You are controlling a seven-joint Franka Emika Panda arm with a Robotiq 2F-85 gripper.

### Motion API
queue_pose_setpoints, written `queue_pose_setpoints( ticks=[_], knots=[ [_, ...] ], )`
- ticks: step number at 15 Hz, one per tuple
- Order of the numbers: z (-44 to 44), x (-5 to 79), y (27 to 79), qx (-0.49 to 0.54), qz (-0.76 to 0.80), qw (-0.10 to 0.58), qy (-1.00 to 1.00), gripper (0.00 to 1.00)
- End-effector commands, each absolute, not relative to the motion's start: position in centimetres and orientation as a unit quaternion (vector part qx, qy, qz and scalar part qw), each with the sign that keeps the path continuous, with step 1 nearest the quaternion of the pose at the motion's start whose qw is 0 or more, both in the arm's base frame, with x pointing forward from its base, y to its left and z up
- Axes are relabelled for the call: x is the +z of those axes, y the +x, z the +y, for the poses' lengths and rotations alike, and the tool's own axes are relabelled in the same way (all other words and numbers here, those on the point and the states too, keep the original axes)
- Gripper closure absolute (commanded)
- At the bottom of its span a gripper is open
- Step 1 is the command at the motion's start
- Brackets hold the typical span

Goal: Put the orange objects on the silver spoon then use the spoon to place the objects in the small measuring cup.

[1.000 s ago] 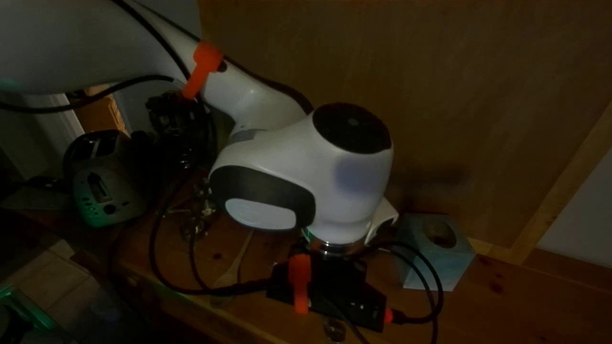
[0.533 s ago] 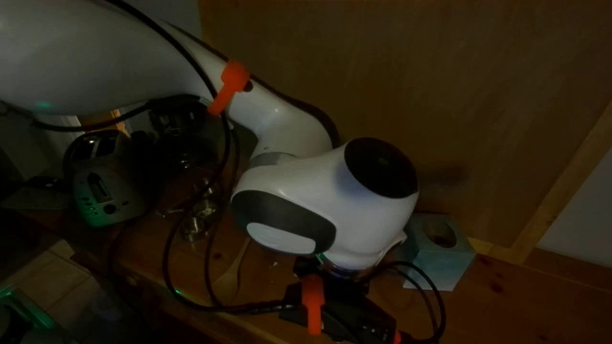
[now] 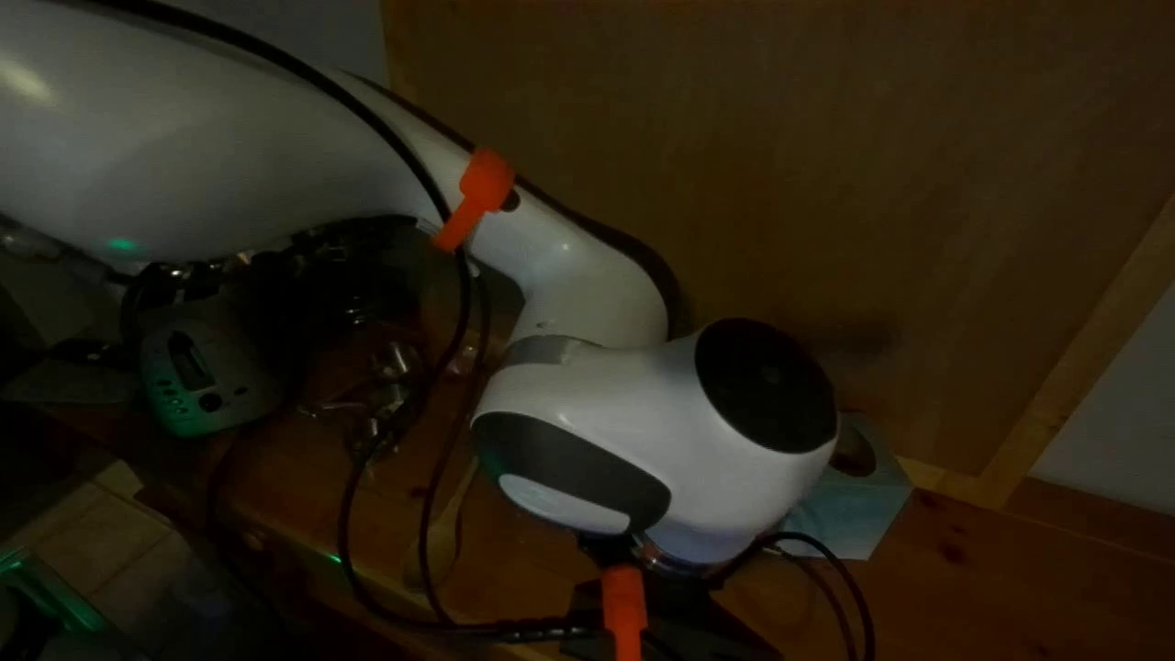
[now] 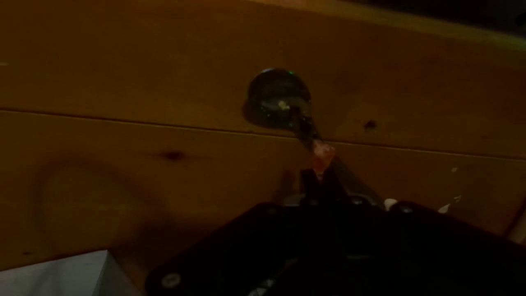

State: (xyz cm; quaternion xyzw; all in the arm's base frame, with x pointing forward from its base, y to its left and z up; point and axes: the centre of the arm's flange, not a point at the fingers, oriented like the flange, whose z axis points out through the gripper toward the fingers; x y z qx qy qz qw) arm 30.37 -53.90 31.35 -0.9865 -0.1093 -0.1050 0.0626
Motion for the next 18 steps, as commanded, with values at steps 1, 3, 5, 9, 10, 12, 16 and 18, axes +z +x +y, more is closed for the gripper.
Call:
queue_pose_setpoints(
  ticks=[1,3,5,9,10,12,16,18],
  knots=[
    [-55.7,30.4,30.2,-0.112,-0.113,0.055,-0.986,0.95],
    [-55.9,30.1,30.0,-0.112,-0.111,0.054,-0.986,0.94],
    [-56.0,29.8,30.0,-0.115,-0.110,0.055,-0.986,0.94],
    [-56.2,29.2,30.1,-0.118,-0.109,0.053,-0.986,0.95],
    [-56.3,29.1,30.3,-0.120,-0.109,0.052,-0.985,0.95],
    [-56.3,28.8,30.3,-0.121,-0.110,0.050,-0.985,0.95],
    [-56.6,28.4,30.3,-0.117,-0.111,0.042,-0.986,0.95],
    [-56.8,28.1,30.4,-0.116,-0.110,0.040,-0.986,0.95]
  ],
)
